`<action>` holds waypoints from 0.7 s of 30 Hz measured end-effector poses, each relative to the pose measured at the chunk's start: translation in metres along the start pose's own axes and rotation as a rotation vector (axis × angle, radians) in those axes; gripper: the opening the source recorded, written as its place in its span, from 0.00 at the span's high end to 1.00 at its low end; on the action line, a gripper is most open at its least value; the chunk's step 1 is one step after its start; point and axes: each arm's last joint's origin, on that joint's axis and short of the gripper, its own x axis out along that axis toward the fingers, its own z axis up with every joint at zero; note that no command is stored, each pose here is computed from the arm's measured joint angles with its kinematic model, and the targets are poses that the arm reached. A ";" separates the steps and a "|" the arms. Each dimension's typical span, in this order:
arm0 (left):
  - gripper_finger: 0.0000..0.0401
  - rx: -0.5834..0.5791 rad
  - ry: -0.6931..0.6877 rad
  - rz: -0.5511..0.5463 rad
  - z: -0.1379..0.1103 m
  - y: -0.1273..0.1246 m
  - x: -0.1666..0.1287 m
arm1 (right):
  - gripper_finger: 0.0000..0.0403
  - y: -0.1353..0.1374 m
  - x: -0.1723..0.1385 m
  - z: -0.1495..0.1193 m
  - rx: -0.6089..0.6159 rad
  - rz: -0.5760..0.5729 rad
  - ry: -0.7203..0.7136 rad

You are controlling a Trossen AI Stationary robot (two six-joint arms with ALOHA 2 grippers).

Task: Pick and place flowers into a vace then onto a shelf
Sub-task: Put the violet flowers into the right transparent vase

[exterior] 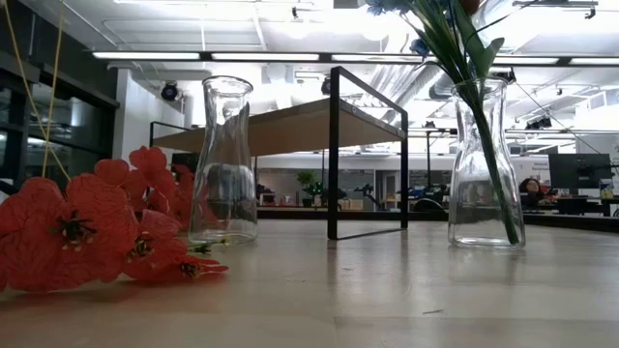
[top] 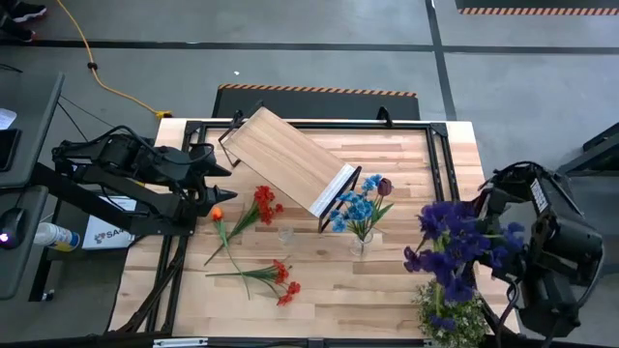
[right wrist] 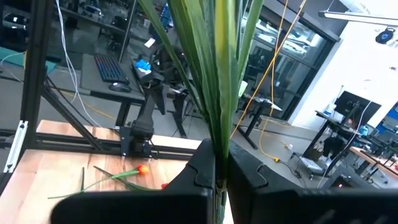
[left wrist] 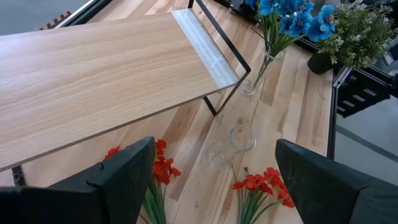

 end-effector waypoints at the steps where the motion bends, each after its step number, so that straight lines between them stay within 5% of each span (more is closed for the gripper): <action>1: 0.08 0.000 0.000 0.000 0.000 0.000 0.000 | 0.98 0.002 0.000 0.000 -0.004 0.000 0.000; 21: 0.08 0.000 0.000 0.000 0.000 0.000 0.000 | 0.98 0.031 0.019 -0.007 0.047 -0.021 0.063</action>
